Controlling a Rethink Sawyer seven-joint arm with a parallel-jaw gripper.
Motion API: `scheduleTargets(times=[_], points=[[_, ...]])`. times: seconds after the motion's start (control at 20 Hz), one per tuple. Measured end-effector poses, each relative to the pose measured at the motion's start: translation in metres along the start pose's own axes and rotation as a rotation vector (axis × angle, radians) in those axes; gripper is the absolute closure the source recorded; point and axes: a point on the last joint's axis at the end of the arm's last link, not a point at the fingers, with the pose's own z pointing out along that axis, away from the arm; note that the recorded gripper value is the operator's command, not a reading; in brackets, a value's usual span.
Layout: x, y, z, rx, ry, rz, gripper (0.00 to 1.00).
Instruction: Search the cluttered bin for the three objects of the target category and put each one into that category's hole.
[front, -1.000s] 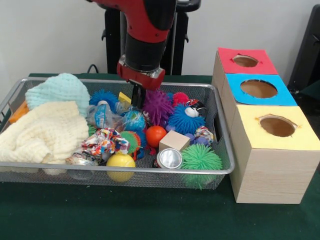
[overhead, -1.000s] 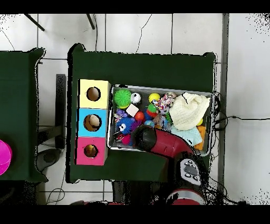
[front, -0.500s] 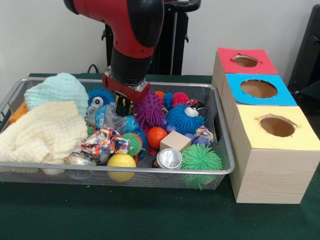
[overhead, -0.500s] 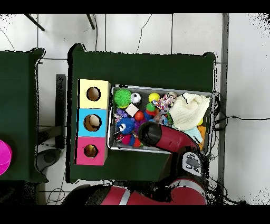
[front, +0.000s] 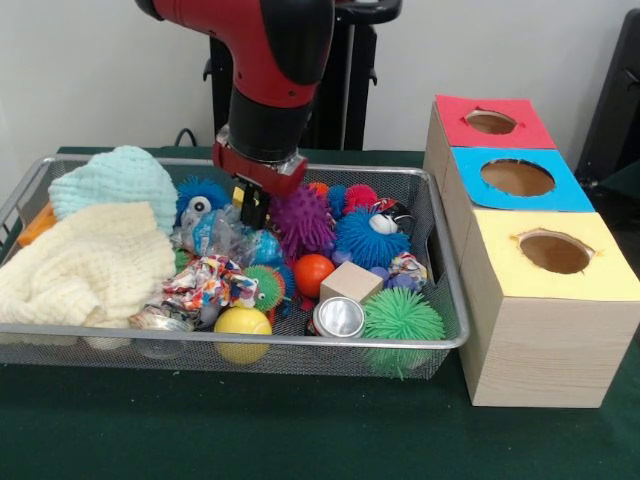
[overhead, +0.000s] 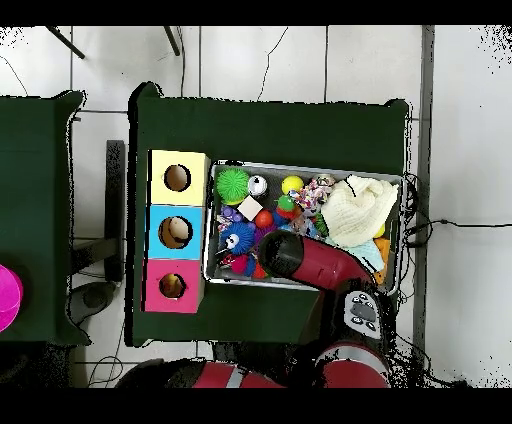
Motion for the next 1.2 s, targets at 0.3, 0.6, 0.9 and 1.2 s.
scheduleTargets(times=[0.3, 0.6, 0.9, 1.2], points=[[-0.001, 0.037, -0.011, -0.045, -0.004, 0.046, 1.00], [0.000, 0.102, -0.020, -0.119, 0.000, 0.159, 1.00], [-0.008, 0.167, -0.022, -0.202, -0.020, 0.278, 1.00], [-0.017, 0.169, -0.016, -0.242, -0.029, 0.299, 1.00]])
